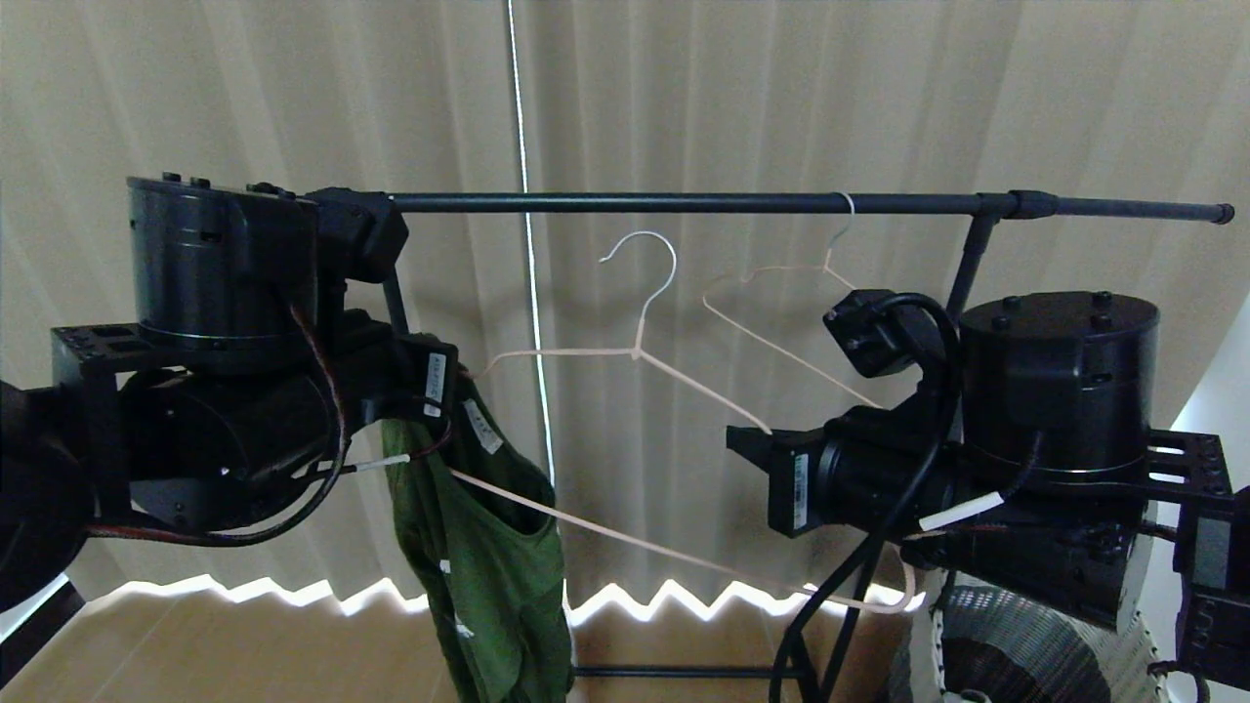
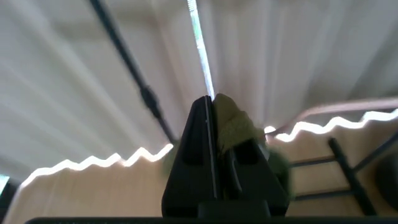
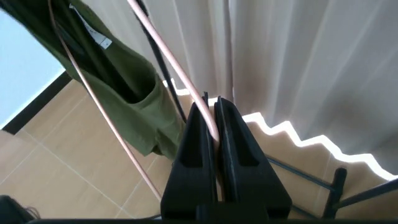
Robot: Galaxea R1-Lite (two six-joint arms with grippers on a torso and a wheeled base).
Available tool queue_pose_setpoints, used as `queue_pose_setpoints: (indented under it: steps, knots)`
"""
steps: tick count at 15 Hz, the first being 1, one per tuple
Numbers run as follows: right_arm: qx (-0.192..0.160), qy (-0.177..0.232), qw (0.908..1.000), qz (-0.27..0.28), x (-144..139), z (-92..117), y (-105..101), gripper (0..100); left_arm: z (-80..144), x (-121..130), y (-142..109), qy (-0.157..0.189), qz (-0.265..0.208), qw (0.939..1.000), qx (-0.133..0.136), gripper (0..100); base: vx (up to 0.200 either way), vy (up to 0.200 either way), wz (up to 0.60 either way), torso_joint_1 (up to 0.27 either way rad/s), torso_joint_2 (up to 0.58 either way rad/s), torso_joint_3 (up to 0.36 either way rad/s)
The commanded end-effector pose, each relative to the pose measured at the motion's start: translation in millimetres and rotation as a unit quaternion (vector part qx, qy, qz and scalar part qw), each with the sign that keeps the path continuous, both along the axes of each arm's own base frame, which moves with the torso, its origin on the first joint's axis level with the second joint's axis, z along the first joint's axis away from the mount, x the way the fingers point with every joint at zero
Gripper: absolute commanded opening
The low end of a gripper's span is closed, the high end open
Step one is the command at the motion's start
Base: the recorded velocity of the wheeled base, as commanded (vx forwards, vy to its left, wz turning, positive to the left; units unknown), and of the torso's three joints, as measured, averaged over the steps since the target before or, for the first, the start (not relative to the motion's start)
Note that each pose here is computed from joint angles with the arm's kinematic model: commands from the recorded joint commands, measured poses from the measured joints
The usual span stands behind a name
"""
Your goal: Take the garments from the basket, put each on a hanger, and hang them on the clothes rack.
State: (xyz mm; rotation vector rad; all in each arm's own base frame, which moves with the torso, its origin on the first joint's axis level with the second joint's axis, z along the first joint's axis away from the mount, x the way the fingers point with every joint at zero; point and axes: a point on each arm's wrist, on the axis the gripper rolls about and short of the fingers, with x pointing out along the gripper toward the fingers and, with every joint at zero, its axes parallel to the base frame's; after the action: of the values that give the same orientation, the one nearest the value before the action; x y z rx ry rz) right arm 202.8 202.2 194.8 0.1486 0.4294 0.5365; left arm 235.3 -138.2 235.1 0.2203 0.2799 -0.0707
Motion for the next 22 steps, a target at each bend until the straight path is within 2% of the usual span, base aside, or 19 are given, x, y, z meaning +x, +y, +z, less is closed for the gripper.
queue_pose_setpoints:
  steps: [1,5,6,8,12,14,16,18,22]
  knots:
    - [0.0,-0.002,1.0,0.01,-2.2,0.6,5.7,0,1.5,-4.0,-8.8,-0.004,-0.026,0.9996,-0.008,0,0.0,0.0,0.0,0.0,0.0,0.0]
    - [0.002,-0.002,0.9999,0.011,7.0,0.0,16.2,0,7.4,-15.0,-23.7,-0.012,-0.091,0.9955,-0.023,0,0.0,0.0,0.0,0.0,0.0,0.0]
    - [0.002,-0.002,0.9999,0.011,8.6,-0.2,17.8,0,11.4,-19.9,-28.0,-0.017,-0.131,0.9906,-0.035,0,0.0,0.0,0.0,0.0,0.0,0.0]
    - [0.0,0.0,0.9999,0.013,9.1,-1.8,20.5,0,16.8,-27.9,-30.9,-0.021,-0.178,0.9828,-0.045,0,0.0,0.0,0.0,0.0,0.0,0.0]
    - [0.003,-0.001,0.9998,0.022,4.7,-0.3,24.0,0,16.9,-28.0,-34.6,-0.018,-0.227,0.9726,-0.046,0,0.0,0.0,0.0,0.0,0.0,0.0]
    - [0.004,-0.001,0.9996,0.028,1.6,-0.3,26.9,0,20.8,-31.0,-41.1,-0.034,-0.261,0.9627,-0.063,0,0.0,0.0,0.0,0.0,0.0,0.0]
    - [0.006,-0.005,0.9996,0.028,2.3,0.0,27.7,0,22.8,-34.6,-45.1,-0.044,-0.277,0.9572,-0.07,0,0.0,0.0,0.0,0.0,0.0,0.0]
    - [0.024,-0.03,0.9988,0.029,4.0,4.0,29.6,0,19.4,-37.1,-44.4,-0.039,-0.279,0.957,-0.067,0,0.0,0.0,0.0,0.0,0.0,0.0]
    - [0.023,-0.047,0.9982,0.031,3.8,9.5,26.5,0,14.9,-40.1,-39.8,-0.035,-0.277,0.9587,-0.056,0,0.0,0.0,0.0,0.0,0.0,0.0]
